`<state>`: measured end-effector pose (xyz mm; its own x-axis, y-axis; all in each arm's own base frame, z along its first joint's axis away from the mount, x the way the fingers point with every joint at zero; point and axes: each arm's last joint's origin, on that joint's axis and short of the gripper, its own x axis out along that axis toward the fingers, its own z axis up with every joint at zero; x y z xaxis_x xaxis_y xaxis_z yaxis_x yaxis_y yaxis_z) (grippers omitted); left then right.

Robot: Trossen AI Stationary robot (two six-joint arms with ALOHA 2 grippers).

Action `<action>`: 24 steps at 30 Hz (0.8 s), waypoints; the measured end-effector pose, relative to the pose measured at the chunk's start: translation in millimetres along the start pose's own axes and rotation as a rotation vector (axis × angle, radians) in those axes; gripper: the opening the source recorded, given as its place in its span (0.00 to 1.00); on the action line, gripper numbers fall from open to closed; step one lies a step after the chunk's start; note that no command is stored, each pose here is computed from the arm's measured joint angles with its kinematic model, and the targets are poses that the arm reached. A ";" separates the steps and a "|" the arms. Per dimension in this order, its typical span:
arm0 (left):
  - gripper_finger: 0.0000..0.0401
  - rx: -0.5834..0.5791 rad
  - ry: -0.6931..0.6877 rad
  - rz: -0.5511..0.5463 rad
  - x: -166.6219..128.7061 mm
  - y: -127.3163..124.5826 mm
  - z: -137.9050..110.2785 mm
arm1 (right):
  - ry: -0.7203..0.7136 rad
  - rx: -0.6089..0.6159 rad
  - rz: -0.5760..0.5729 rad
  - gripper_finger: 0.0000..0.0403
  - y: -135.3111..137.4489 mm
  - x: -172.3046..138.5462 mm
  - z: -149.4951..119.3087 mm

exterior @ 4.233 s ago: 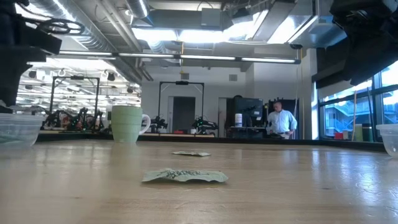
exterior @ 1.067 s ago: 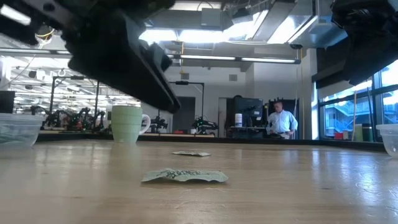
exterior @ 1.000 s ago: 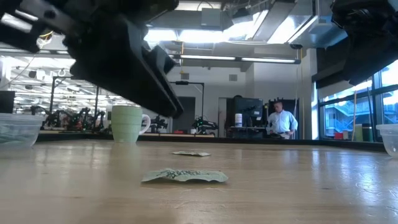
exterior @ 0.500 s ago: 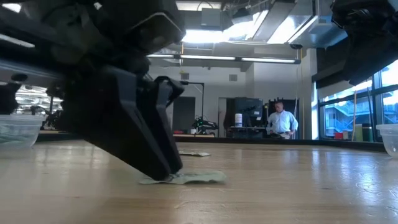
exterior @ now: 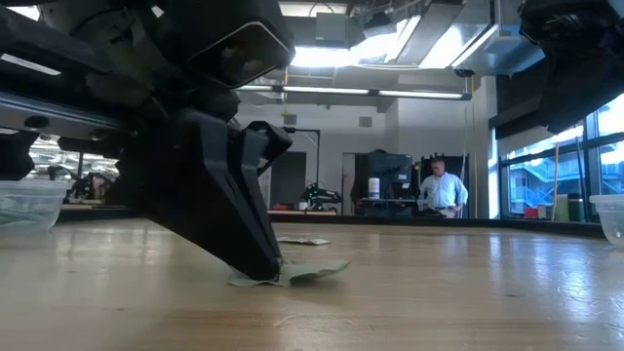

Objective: Pick and place items into bin
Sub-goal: Put the white stevia packet into the left transparent bin

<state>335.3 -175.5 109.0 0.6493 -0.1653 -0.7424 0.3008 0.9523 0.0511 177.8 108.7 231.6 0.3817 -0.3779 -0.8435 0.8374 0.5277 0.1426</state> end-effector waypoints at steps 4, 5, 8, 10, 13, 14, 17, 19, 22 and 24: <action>0.01 0.001 0.022 -0.009 -8.1 0.9 1.2 | 0.000 0.000 0.000 0.33 0.0 0.0 0.0; 0.01 0.003 0.038 -0.010 -12.6 1.5 1.4 | 0.000 0.000 0.000 0.33 0.0 0.0 0.1; 0.01 -0.025 0.055 -0.006 -35.3 4.5 8.8 | 0.000 0.000 0.000 0.33 0.0 0.0 0.0; 0.01 -0.066 0.068 0.005 -56.5 7.5 14.6 | 0.000 0.000 0.000 0.33 0.0 0.0 0.1; 0.01 -0.154 0.127 0.044 -90.0 11.7 15.6 | 0.000 0.000 0.000 0.33 0.0 0.0 0.0; 0.01 -0.187 0.151 0.066 -102.4 13.1 14.4 | 0.000 0.001 0.000 0.33 0.0 0.0 0.1; 0.01 -0.306 0.227 0.158 -141.8 17.4 7.0 | 0.000 0.000 0.000 0.33 0.0 0.0 0.0; 0.01 -0.387 0.254 0.245 -166.3 19.7 0.1 | 0.000 0.000 0.001 0.33 0.0 0.0 0.0; 0.01 -0.513 0.272 0.403 -200.0 23.1 -13.2 | 0.000 0.000 0.000 0.33 0.0 0.0 0.0; 0.01 -0.606 0.284 0.488 -217.0 25.1 -22.2 | 0.000 0.000 0.000 0.33 0.0 0.0 0.0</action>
<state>186.4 -110.0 256.6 0.3840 0.2965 -0.8744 -0.4506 0.8868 0.1028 177.8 108.7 231.6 0.3816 -0.3778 -0.8436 0.8374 0.5277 0.1425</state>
